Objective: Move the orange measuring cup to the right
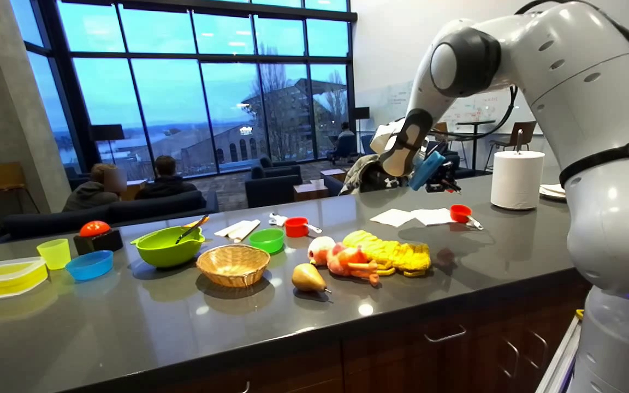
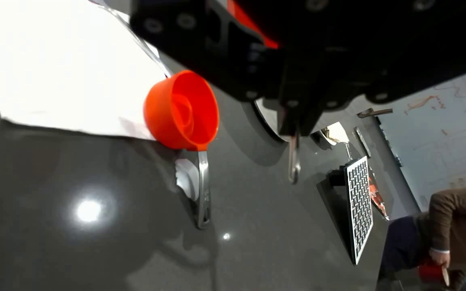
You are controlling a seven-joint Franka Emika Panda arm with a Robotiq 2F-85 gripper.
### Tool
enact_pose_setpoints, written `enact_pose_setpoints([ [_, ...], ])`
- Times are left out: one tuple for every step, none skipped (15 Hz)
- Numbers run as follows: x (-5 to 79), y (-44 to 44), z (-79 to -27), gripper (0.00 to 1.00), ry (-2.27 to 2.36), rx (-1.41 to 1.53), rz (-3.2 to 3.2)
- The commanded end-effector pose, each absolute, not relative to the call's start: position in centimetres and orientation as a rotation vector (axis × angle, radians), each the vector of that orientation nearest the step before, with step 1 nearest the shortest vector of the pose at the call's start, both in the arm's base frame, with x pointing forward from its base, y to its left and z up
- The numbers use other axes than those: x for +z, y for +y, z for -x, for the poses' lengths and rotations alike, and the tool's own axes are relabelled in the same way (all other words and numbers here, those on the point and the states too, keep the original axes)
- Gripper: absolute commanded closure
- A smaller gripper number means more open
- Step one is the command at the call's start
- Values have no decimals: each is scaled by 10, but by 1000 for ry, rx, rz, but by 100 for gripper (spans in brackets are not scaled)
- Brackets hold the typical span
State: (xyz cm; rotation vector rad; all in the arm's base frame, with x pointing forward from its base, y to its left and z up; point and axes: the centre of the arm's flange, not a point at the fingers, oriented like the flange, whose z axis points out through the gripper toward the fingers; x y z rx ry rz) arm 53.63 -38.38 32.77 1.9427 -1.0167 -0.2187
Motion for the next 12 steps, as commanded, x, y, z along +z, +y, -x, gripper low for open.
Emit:
enact_pose_setpoints([
  [316, -407, -543, 99, -1045, -271, -1874],
  [312, -412, -542, 99, -1049, -291, -1859],
  [308, -417, -541, 99, -1056, -308, -1844],
  [303, -422, -541, 99, -1059, -325, -1830],
  [300, -427, -540, 99, -1062, -344, -1816],
  [297, -430, -539, 99, -1063, -364, -1804],
  [294, -433, -539, 99, -1065, -381, -1793],
  [292, -435, -538, 99, -1063, -397, -1783],
  [290, -437, -538, 99, -1061, -412, -1773],
  [289, -438, -538, 71, -1064, -424, -1763],
  [288, -440, -538, 71, -1065, -431, -1752],
  [288, -441, -539, 68, -1068, -439, -1746],
])
